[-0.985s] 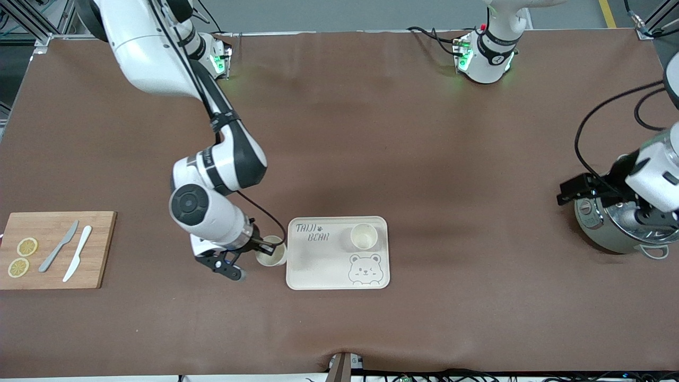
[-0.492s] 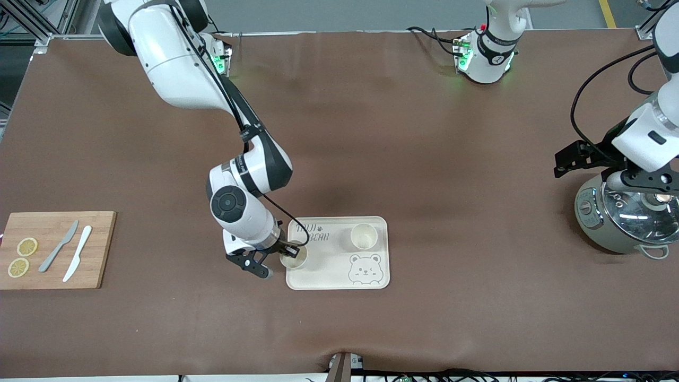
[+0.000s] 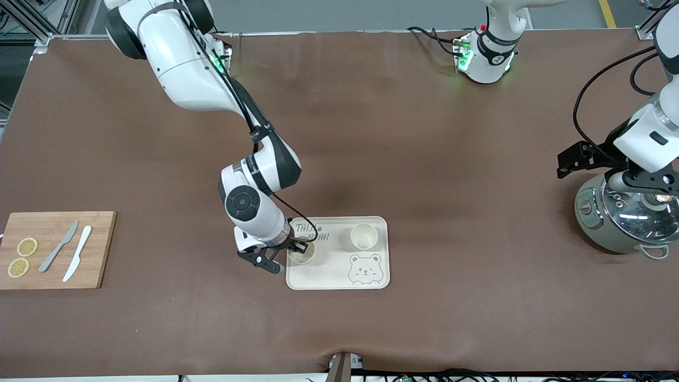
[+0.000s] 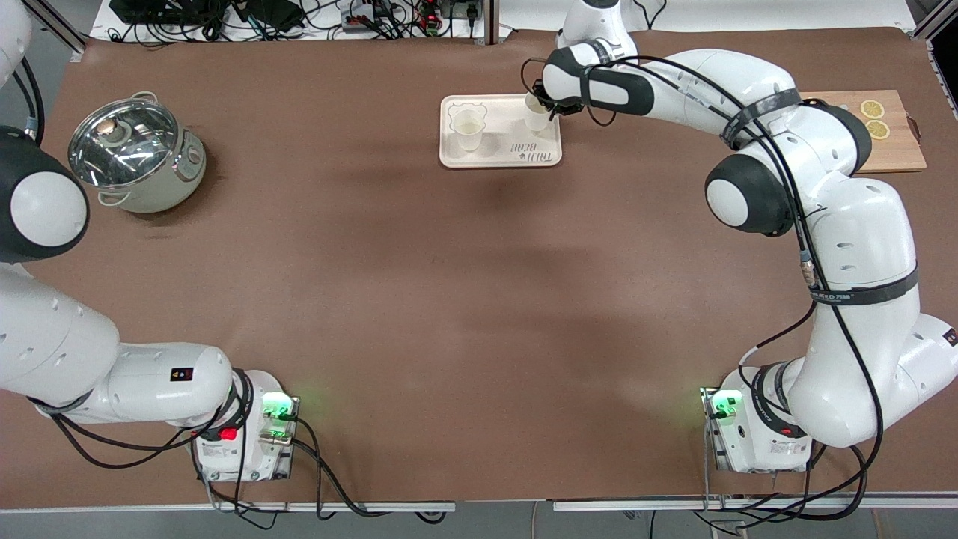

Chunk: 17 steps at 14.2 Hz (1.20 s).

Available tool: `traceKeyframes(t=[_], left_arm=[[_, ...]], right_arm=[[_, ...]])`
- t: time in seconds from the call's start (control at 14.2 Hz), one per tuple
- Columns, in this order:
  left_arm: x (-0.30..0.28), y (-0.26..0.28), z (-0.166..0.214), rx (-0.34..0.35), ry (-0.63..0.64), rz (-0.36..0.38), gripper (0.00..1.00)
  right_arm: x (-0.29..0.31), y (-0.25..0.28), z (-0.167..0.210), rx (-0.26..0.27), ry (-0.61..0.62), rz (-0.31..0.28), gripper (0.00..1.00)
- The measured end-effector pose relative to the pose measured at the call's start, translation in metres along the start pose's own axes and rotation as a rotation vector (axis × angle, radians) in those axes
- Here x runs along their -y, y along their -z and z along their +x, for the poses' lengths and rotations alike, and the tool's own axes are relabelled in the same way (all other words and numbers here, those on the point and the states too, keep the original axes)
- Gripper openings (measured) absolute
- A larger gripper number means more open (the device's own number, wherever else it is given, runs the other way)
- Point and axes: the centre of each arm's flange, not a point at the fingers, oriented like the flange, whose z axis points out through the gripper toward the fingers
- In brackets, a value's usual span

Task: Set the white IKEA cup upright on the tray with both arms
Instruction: 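Move the held cup over the tray beside the first cup with the right gripper, then lower the cup upright onto the tray and open the right gripper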

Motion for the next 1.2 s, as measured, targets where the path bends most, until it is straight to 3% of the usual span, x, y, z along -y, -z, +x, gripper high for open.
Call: traceKeyframes(t=[0.35,0.84,0.91,1.2], left_arm=[[-0.010,0.008,-0.005,-0.002,-0.008,0.010,1.00],[0.021,0.006,-0.006,0.004,0.005,0.017,1.00],[0.021,0.006,-0.006,0.005,0.006,0.017,1.00],[0.019,0.007,-0.005,0.001,0.002,0.017,1.00]], right_arm=[[0.005,-0.010,-0.008,-0.005,0.004,0.005,0.04],[0.005,-0.012,-0.008,-0.004,0.005,0.004,0.04],[0.005,-0.012,-0.008,-0.004,0.005,0.004,0.08],[0.006,-0.010,-0.007,-0.008,0.005,0.010,0.50]])
